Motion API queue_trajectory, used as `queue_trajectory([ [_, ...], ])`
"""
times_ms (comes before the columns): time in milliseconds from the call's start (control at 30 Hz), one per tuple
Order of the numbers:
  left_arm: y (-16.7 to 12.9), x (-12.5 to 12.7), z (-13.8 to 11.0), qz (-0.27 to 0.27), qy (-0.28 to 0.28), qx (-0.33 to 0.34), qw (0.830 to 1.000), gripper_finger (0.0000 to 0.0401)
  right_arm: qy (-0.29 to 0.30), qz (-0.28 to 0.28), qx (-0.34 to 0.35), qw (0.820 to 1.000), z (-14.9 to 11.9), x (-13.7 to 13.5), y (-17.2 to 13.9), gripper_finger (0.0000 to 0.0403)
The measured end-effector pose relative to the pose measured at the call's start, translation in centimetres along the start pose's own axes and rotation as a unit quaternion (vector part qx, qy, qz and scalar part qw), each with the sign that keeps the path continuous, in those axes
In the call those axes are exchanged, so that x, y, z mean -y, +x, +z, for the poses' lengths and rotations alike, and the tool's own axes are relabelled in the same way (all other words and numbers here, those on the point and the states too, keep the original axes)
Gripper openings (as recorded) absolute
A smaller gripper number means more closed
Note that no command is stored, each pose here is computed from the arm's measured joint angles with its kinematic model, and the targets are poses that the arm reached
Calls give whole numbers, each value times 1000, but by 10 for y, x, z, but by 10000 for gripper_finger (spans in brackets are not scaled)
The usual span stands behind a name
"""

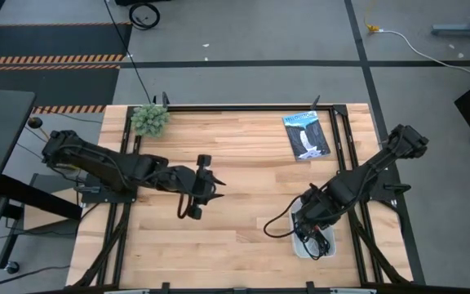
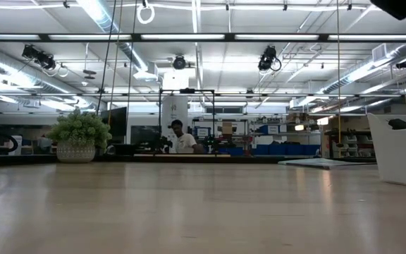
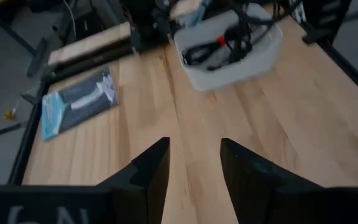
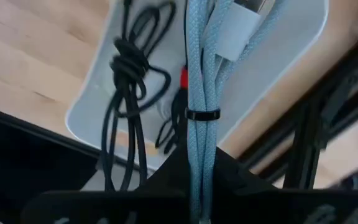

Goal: Pick and place USB-C Cables
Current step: Put the light blue charger cable into the white bin

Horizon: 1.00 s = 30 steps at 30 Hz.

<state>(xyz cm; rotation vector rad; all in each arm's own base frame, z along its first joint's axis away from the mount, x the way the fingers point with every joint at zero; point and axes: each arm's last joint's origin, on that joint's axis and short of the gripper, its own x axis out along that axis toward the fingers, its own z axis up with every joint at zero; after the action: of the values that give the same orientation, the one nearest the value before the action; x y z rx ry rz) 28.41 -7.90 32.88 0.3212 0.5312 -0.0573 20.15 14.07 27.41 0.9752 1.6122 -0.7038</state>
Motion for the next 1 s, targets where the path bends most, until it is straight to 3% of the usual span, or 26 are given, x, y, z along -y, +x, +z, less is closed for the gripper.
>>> queue_trajectory([
  [167, -3, 5, -6, -13, 7, -34, 999, 150, 37, -18, -40, 998, 0, -4, 6, 29],
  [567, -4, 11, -6, -21, -3, -34, 999, 150, 61, -49, -37, 996, 16, 5, 44, 32],
  [800, -4, 13, -6, -23, -1, -36, 999, 150, 82, -73, -35, 993, 22, 15, 64, 69],
  [1000, -4, 13, -8, -24, 1, -41, 999, 150, 63, -21, -43, 997, 23, 7, 71, 112],
])
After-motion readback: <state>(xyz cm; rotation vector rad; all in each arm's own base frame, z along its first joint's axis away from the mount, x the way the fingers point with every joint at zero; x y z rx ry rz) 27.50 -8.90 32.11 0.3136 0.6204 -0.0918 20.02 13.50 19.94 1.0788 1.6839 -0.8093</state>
